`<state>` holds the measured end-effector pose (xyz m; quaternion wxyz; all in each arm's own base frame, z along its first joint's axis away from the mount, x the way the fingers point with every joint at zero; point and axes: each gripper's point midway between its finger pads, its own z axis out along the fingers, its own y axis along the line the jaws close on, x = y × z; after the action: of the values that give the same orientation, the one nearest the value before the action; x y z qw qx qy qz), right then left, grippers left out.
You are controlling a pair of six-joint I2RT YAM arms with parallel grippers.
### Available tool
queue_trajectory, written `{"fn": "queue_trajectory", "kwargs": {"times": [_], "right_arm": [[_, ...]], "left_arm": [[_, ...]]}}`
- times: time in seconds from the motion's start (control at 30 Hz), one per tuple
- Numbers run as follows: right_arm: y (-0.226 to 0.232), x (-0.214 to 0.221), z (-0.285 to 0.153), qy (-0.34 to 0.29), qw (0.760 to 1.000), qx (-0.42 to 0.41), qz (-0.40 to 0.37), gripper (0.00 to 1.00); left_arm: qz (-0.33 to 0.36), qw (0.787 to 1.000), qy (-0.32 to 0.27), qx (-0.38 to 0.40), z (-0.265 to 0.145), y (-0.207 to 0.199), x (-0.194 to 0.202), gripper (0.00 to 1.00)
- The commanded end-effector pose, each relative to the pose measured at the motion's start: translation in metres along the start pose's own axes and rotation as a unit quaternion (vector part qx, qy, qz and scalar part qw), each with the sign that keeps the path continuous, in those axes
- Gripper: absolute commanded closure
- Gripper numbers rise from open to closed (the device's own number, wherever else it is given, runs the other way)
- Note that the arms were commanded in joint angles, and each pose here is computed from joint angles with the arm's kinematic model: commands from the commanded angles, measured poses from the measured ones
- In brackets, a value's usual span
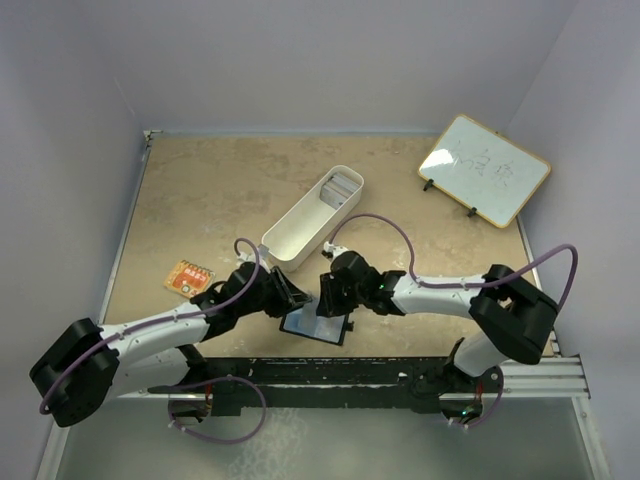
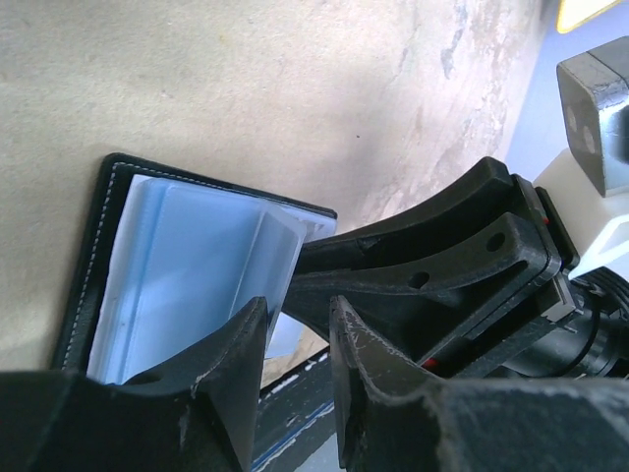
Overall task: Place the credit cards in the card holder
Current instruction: Turn over the card slot in the card holder.
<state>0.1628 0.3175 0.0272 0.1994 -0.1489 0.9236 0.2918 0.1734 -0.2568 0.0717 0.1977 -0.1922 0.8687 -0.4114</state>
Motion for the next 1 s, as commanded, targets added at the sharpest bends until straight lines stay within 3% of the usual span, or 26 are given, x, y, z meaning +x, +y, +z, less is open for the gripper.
{"fn": "queue_trajectory", "kwargs": {"times": [0.0,0.3,0.7,0.97], "right_arm": [[0.000,-0.006,-0.012,-0.011,1.000,0.013,-0.014,0.71],[-0.011,-0.007,-0.019,-0.014,0.999,0.047,-0.003,0.74],[-0.042,-0.036,-0.085,-0.122,0.982,0.142,0.022,0.68],[-0.038,-0.073,-0.112,-0.199,0.968,0.153,-0.023,0.60]], "left_arm": [[-0.007,0.999,0.006,0.044,0.001,-0.021,0.001,0.70],[-0.013,0.998,0.017,0.062,0.005,-0.030,0.007,0.70],[0.003,0.994,0.066,0.087,0.024,-0.046,0.037,0.66],[0.060,0.998,0.010,0.012,0.014,-0.030,0.015,0.58]]}}
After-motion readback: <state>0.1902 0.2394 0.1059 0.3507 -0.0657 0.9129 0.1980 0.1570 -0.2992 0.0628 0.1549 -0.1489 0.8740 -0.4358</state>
